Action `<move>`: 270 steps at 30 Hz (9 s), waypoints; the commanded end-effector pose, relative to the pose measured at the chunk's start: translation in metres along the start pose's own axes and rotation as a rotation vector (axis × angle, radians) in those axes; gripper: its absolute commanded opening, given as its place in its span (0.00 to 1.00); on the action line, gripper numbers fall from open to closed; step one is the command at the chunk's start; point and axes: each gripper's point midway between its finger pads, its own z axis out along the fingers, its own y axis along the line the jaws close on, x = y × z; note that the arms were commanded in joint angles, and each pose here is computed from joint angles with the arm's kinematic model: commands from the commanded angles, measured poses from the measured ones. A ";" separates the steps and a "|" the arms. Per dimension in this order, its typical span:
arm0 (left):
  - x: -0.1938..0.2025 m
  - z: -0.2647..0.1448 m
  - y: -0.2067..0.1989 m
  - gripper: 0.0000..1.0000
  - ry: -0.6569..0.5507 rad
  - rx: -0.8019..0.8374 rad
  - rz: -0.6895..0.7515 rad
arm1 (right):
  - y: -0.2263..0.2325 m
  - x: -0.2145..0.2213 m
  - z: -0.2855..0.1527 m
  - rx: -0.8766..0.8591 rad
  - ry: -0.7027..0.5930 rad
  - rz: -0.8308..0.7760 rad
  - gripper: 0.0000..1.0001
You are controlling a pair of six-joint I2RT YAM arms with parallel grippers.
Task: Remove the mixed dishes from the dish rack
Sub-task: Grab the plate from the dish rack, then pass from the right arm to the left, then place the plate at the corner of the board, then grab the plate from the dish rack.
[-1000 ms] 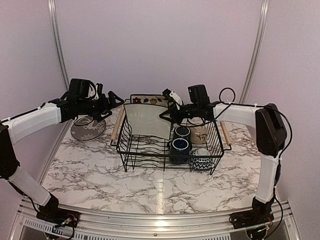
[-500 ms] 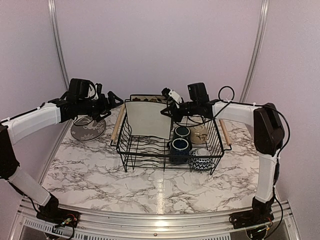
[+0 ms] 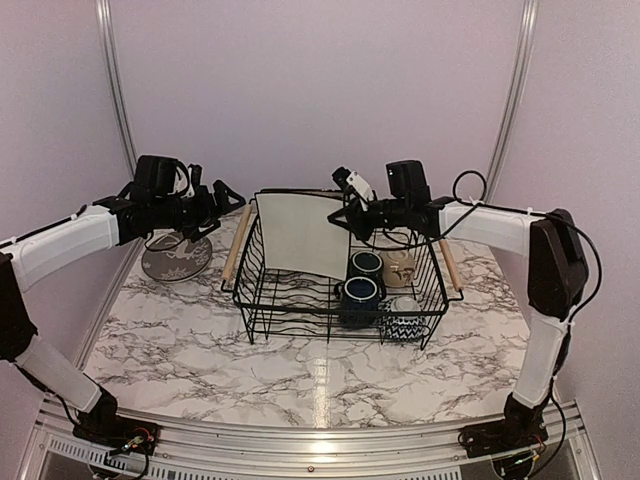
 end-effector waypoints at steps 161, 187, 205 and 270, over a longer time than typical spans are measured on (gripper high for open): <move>0.095 -0.197 0.191 0.00 -0.679 -0.248 -0.872 | -0.033 -0.092 -0.145 -0.149 -0.436 0.768 0.99; 0.131 -0.180 0.235 0.24 -0.554 -0.593 -0.979 | -0.034 -0.084 -0.144 -0.123 -0.423 0.776 0.98; 0.150 -0.181 0.250 0.60 -0.529 -0.671 -1.003 | -0.036 -0.078 -0.141 -0.112 -0.417 0.786 0.99; -0.020 -0.193 0.071 0.99 -0.504 -0.270 -0.061 | -0.057 -0.083 -0.083 0.177 -0.123 0.476 0.99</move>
